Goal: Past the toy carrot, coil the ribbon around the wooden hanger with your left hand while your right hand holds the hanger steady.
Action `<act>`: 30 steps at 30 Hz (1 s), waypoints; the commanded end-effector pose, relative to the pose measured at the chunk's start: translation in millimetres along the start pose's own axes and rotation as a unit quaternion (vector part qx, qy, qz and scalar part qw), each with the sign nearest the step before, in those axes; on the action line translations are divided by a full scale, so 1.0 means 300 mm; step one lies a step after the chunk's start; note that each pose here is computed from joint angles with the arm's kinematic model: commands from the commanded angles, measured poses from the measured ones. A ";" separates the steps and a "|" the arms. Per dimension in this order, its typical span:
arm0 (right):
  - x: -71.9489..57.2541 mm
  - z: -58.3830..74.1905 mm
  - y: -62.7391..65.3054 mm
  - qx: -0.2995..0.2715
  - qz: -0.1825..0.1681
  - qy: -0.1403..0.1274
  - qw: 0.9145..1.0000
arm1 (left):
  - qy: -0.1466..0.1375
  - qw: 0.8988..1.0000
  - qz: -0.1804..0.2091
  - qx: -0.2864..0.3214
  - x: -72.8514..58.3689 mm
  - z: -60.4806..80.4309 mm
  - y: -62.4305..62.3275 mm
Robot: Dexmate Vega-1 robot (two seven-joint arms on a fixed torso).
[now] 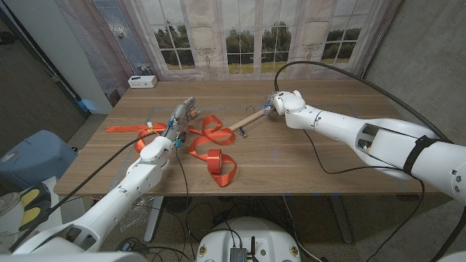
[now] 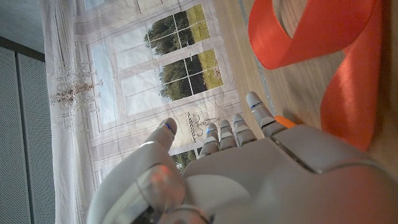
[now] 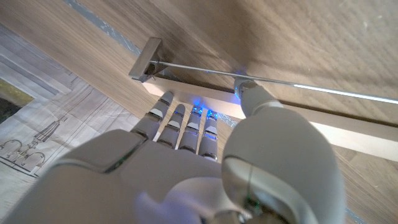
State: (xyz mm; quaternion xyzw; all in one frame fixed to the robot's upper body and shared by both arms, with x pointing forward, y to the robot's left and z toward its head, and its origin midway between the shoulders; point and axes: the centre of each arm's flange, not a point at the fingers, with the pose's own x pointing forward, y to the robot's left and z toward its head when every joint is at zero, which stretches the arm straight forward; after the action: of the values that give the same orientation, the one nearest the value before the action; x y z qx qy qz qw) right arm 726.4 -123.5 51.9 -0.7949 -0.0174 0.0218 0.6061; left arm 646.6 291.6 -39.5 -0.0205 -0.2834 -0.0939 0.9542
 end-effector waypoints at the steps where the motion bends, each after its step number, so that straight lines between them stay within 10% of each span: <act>1: -0.048 -0.017 0.037 -0.013 -0.005 0.018 1.000 | -0.003 1.000 -0.007 0.002 0.008 0.006 -0.013; 30: -0.129 -0.104 0.170 0.013 -0.052 0.048 0.997 | 0.001 0.999 -0.022 0.027 -0.002 0.033 -0.061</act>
State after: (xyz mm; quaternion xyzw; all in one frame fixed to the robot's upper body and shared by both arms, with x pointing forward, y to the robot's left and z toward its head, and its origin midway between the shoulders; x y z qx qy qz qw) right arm 699.5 -154.6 22.3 -0.7961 -0.0249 -0.0318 0.6038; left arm 640.4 280.4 -35.2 -0.0031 -0.2873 -0.1036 0.9522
